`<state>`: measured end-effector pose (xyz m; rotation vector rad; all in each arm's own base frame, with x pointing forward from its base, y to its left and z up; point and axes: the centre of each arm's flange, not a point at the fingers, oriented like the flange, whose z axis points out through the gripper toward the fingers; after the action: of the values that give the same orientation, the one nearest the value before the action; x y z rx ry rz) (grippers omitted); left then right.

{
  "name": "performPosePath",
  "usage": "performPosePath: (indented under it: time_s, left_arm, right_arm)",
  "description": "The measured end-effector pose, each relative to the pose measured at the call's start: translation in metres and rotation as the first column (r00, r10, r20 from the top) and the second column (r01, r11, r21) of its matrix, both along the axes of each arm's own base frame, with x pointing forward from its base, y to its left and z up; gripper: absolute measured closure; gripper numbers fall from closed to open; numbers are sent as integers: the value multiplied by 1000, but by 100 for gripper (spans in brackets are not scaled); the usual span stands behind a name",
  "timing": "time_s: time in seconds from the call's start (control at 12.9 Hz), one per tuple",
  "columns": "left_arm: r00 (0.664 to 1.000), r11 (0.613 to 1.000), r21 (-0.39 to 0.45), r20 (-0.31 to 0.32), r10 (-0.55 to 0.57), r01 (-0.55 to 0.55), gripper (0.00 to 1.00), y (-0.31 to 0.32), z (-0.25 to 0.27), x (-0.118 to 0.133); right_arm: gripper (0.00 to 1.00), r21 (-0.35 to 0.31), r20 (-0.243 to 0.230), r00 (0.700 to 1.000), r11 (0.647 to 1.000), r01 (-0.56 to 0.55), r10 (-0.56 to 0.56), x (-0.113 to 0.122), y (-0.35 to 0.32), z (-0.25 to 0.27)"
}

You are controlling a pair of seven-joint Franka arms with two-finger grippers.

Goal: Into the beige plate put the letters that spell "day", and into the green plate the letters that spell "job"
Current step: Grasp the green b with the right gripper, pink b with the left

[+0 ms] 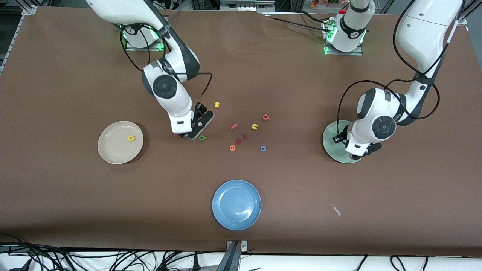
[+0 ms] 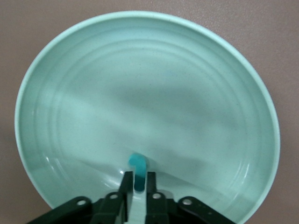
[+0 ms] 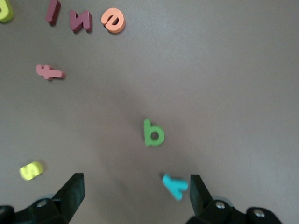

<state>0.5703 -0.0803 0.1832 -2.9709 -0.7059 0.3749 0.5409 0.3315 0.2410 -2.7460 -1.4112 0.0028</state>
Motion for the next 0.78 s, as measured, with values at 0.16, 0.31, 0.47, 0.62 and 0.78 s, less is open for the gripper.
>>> performPosePath:
  time_s: [0.16, 0.31, 0.47, 0.62, 0.78]
  left_arm:
    - [1000, 1000, 0, 8, -1, 1, 55, 0, 4, 2]
    - [1000, 1000, -1, 15, -16, 16, 34, -9, 22, 6]
    - [998, 998, -5, 17, -67, 67, 11, -40, 58, 4]
    - [997, 997, -7, 17, -79, 79, 0, -92, 90, -6]
    - [999, 999, -18, 16, -33, 34, 0, -147, 104, -25]
  right_arm:
    - [0, 7, -3, 996, 996, -86, 86, 19, -1, -21]
    - [0, 13, -2, 993, 993, -117, 117, 33, -3, -33]
    - [0, 14, -13, 991, 991, -136, 137, 34, -1, -46]
    - [0, 17, -14, 989, 989, -148, 148, 31, 5, -56]
    - [2, 19, -15, 987, 987, -160, 160, 27, 12, -60]
